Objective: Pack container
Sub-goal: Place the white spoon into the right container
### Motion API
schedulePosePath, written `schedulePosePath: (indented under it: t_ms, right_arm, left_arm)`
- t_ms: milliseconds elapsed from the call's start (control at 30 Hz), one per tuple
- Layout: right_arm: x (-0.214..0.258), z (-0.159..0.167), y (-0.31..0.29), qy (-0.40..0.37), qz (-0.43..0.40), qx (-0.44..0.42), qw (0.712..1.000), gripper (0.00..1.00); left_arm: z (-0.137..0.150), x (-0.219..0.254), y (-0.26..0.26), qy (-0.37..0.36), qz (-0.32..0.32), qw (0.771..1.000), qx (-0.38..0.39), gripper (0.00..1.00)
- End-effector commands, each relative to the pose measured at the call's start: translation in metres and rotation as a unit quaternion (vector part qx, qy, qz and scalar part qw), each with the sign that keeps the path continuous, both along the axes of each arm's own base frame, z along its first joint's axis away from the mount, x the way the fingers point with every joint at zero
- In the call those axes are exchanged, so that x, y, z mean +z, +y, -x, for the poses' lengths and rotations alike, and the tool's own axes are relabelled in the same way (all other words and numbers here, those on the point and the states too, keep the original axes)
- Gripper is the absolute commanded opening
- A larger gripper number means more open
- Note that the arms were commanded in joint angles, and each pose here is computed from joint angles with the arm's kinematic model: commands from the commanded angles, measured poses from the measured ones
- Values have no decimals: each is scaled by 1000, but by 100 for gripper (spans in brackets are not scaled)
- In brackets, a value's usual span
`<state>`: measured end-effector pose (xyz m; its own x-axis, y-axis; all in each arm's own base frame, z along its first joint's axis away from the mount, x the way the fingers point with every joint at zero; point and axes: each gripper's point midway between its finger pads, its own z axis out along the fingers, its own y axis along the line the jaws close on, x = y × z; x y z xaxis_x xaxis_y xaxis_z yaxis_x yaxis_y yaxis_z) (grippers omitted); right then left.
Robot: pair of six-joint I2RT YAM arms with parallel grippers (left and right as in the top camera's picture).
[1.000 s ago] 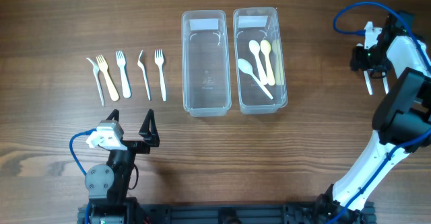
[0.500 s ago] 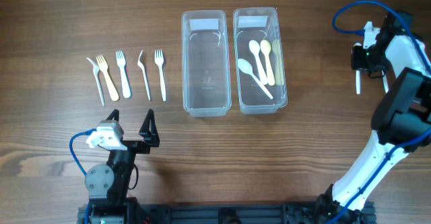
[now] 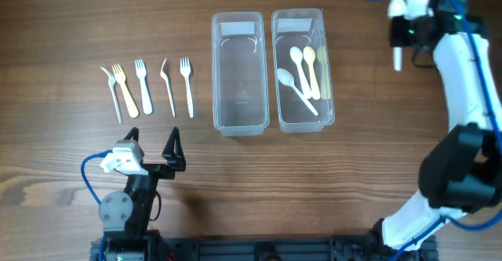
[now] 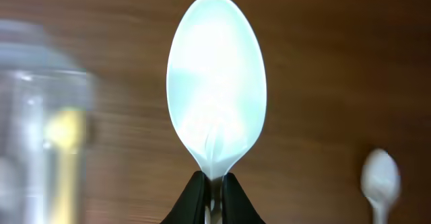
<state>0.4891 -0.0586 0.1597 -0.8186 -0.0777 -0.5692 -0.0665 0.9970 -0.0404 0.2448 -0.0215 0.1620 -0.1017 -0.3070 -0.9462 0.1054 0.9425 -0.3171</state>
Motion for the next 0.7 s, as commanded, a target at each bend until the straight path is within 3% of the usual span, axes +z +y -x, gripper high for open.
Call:
schedulePosePath:
  t_ms: [0, 200, 433, 667]
  right_arm:
    - [56, 0, 88, -58, -39, 60, 996, 8]
    - [56, 11, 168, -54, -56, 122, 990, 9]
    - [27, 11, 207, -28, -57, 143, 988, 9]
    - [-47, 7, 211, 50, -51, 138, 988, 28]
  left_arm:
    - [0, -1, -1, -1, 5, 1000, -3, 100]
    - [0, -1, -1, -1, 5, 1000, -3, 100]
    - [0, -1, -1, -1, 5, 1000, -3, 100]
    - [0, -1, -1, -1, 5, 1000, -3, 100]
